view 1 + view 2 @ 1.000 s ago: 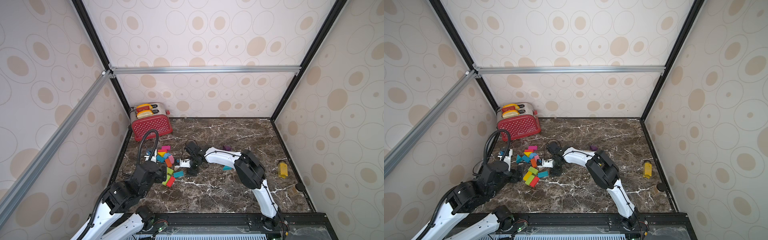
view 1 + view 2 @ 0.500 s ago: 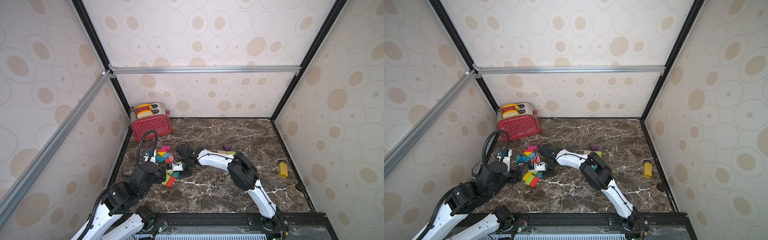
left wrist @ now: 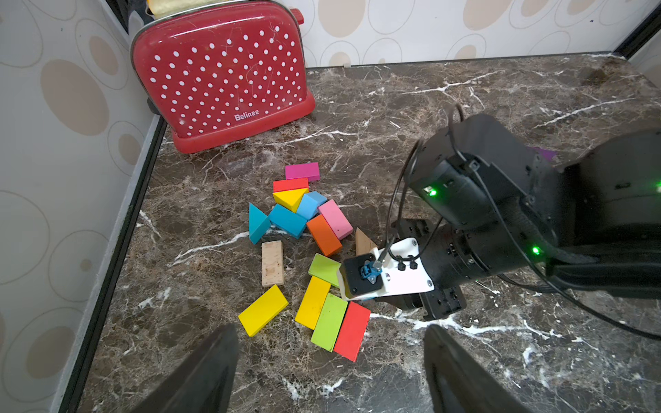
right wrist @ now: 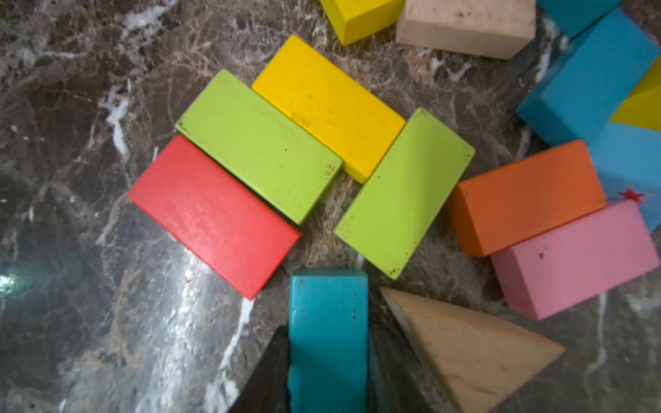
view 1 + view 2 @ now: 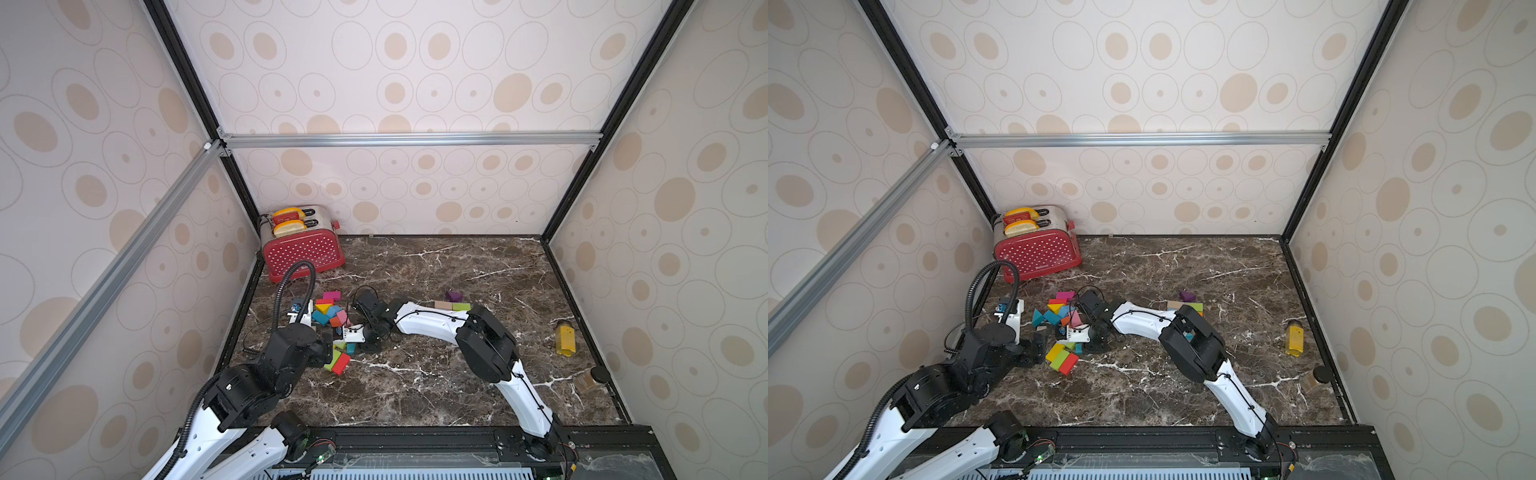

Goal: Assemble a piece of candy with building blocks
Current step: Pick up the building block from the center of the board, then place the building block at the center of the board.

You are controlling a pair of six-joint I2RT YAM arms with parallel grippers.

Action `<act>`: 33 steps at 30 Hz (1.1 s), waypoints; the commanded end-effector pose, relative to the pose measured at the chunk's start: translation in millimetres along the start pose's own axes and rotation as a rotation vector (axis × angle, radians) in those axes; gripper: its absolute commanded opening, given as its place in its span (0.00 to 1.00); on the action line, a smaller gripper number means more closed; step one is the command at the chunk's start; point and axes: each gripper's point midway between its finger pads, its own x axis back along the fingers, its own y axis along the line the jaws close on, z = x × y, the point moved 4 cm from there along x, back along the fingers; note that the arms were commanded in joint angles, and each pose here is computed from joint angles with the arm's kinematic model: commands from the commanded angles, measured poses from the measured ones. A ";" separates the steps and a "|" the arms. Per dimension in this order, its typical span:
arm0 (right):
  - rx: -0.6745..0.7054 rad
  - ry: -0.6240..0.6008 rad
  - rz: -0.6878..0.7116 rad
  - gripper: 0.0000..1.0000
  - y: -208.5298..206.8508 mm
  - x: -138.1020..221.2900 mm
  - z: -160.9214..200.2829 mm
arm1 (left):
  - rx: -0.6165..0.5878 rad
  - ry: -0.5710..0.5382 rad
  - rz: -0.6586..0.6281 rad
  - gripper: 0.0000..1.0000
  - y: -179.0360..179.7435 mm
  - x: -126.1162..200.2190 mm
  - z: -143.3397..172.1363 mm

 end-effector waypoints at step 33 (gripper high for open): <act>-0.166 0.088 0.046 0.32 -133.8 28.4 96.5 | -0.010 0.031 -0.005 0.83 -2.3 -4.7 3.0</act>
